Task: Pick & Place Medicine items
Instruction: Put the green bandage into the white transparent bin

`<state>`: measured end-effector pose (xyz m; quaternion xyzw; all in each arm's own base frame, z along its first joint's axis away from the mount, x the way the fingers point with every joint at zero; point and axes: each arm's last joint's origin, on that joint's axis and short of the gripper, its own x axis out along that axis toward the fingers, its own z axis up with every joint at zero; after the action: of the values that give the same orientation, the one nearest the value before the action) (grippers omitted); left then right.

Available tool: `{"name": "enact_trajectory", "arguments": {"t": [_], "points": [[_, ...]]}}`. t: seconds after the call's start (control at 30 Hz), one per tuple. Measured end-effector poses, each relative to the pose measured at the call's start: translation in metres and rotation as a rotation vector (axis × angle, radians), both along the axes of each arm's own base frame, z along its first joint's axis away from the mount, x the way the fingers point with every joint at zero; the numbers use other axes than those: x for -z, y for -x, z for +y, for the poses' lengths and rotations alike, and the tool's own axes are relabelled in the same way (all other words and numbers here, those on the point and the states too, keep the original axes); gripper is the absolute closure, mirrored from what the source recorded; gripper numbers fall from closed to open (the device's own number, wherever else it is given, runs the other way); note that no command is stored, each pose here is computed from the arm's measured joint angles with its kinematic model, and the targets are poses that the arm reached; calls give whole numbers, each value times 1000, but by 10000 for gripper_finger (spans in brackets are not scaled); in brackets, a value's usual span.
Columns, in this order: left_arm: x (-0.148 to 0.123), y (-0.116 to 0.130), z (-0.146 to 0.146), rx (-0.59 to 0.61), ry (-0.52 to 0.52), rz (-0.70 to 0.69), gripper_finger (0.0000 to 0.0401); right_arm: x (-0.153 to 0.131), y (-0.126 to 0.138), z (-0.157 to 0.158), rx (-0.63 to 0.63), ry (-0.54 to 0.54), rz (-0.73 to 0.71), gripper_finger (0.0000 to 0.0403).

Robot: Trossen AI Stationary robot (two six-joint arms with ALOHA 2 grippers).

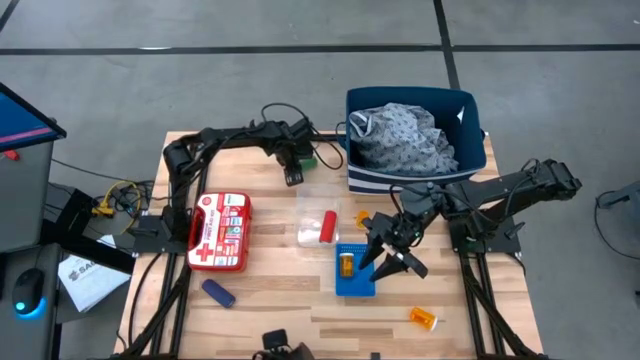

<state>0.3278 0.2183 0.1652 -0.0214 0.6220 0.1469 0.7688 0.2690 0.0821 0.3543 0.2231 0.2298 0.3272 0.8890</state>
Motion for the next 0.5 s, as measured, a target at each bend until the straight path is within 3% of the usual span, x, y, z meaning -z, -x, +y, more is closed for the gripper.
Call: {"name": "enact_trajectory", "arguments": {"t": [0.17,0.5], "points": [[-6,5,4,-42,-4,-8,387,-1,-1,-2,7,-2,-8,212],[-54,29,10,-71,-4,-132,401,-3,-1,1,28,-3,-35,212]]}}
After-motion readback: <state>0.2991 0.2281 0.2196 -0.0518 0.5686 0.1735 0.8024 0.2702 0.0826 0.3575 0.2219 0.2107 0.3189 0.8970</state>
